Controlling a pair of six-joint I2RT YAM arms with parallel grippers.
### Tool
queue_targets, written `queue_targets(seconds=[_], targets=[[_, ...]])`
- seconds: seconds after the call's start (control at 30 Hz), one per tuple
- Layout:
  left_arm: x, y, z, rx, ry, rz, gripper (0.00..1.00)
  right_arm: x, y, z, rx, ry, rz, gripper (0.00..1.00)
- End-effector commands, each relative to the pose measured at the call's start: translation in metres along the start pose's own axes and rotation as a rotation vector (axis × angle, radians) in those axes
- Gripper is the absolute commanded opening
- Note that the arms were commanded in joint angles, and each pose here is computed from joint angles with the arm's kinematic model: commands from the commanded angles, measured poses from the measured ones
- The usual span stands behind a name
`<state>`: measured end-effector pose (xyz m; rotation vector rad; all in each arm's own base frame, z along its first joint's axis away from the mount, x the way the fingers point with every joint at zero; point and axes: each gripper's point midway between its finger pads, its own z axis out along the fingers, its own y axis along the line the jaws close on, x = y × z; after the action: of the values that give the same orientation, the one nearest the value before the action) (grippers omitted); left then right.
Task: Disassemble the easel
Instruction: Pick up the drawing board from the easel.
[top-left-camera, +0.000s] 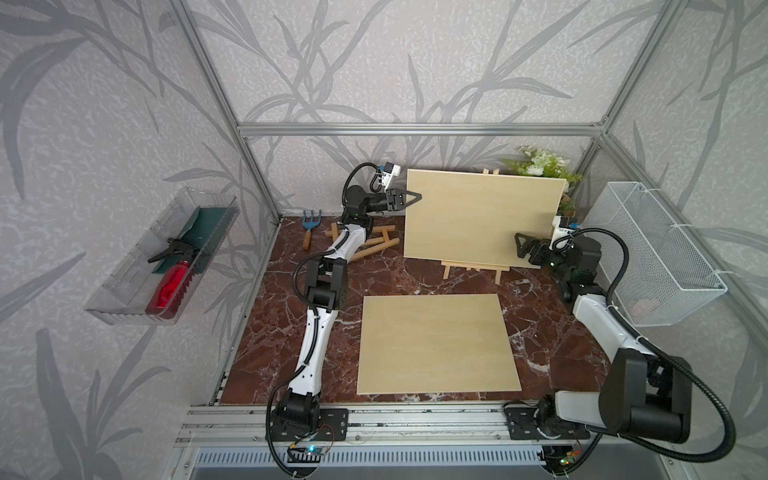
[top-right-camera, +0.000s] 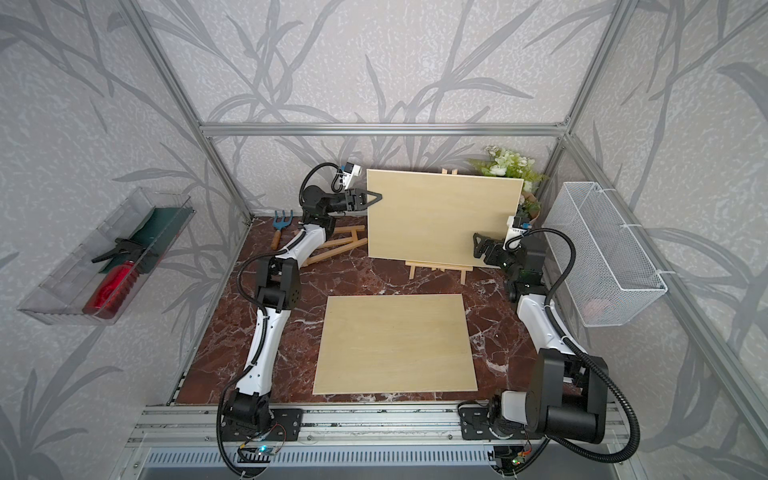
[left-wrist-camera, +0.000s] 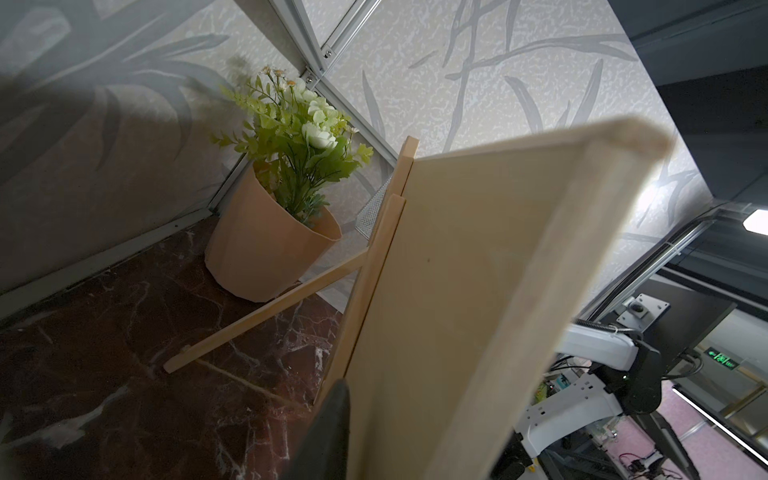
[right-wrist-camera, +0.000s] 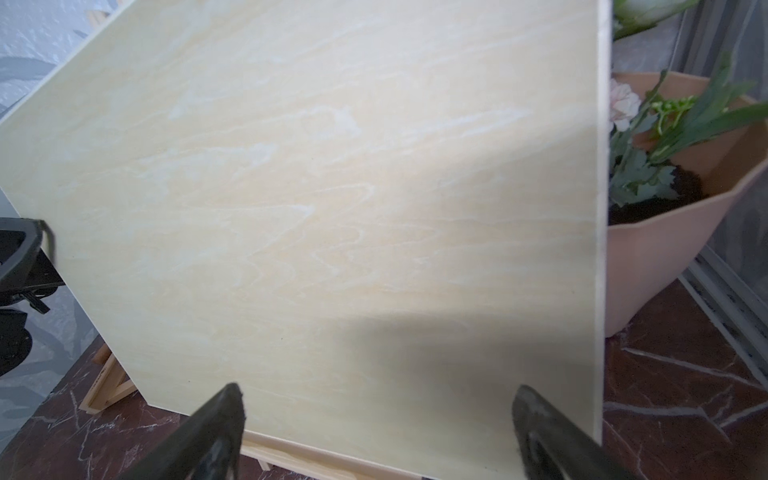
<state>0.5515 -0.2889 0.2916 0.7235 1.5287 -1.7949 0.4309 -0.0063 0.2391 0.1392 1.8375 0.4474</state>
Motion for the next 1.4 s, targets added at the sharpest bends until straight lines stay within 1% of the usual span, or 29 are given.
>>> queue_targets(seconds=[0.0,0.1,0.33,0.47,0.5,0.53,0.67,0.93,1.2,1.37], targets=[[0.004,-0.020,0.001,0.044,0.038,0.019,0.22,-0.008,0.011,0.001,-0.048,-0.031,-0.012,0.99],[0.007,-0.019,0.001,0.044,0.039,0.021,0.12,-0.008,0.013,0.002,-0.055,-0.032,-0.015,0.99],[0.008,-0.019,0.002,0.044,0.042,0.020,0.10,-0.008,0.021,0.004,-0.078,-0.031,-0.031,0.99],[0.008,-0.018,0.001,0.036,0.045,0.018,0.07,-0.007,0.024,0.006,-0.089,-0.027,-0.034,0.99],[0.009,-0.018,0.002,0.035,0.046,0.019,0.05,-0.006,0.024,0.006,-0.092,-0.025,-0.033,0.99],[0.009,-0.017,0.001,0.031,0.046,0.018,0.02,-0.006,0.024,0.007,-0.095,-0.022,-0.032,0.99],[0.008,-0.019,0.001,0.034,0.051,0.028,0.01,-0.004,0.026,0.010,-0.105,-0.016,-0.030,0.99],[-0.002,-0.036,0.003,0.043,0.053,0.069,0.00,-0.005,0.029,0.010,-0.115,-0.023,-0.037,0.99],[-0.020,-0.059,0.005,0.046,0.033,0.119,0.00,-0.007,0.032,0.009,-0.119,-0.034,-0.043,0.99],[-0.030,-0.068,0.006,0.034,0.022,0.126,0.00,-0.008,0.033,0.007,-0.121,-0.041,-0.045,0.99]])
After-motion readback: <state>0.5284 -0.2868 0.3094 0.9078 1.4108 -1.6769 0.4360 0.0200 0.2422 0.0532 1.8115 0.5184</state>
